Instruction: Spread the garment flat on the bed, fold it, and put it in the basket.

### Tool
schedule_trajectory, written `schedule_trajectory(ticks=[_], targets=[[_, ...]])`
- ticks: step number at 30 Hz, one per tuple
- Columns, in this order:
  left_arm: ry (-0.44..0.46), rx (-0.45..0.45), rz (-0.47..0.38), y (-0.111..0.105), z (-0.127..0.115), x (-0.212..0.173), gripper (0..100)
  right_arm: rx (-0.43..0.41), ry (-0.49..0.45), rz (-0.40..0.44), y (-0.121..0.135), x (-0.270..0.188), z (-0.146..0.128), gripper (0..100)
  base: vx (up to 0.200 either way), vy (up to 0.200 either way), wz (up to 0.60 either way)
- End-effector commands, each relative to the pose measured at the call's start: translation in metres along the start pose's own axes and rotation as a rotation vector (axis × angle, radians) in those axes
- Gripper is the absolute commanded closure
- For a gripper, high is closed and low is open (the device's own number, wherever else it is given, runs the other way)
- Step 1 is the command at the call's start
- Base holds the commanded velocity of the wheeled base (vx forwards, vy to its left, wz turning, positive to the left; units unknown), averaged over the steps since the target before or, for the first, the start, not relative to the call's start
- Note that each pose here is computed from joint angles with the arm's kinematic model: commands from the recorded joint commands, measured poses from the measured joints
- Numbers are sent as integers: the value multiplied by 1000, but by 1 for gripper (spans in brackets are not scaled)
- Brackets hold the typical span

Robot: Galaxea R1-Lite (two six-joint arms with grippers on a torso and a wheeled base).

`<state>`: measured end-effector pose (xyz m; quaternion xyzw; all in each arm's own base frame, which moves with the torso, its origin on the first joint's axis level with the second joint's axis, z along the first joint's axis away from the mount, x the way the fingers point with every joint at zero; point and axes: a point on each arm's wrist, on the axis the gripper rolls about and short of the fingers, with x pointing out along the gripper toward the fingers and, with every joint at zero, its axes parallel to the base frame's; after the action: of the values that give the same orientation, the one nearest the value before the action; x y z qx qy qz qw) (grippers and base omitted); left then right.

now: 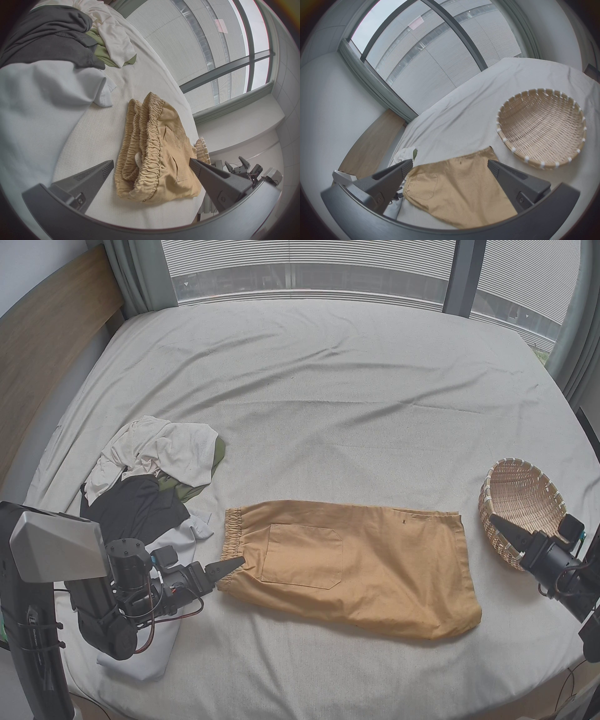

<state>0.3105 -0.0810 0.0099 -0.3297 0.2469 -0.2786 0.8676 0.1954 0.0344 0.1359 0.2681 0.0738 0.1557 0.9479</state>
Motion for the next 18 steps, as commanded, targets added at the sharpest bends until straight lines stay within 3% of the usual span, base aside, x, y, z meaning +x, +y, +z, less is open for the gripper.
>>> schedule_trajectory(ticks=[1,12,18], targets=[[3,0,0,2,-2,5,0,-3,11,35,6,29,5,0,0,0,0],[26,-4,-2,6,-9,14,0,-15,55,183,30,55,0,0,0,0,0],[25,0,-9,8,-9,19,0,-12,78,197,29,58,-4,0,0,0,0]])
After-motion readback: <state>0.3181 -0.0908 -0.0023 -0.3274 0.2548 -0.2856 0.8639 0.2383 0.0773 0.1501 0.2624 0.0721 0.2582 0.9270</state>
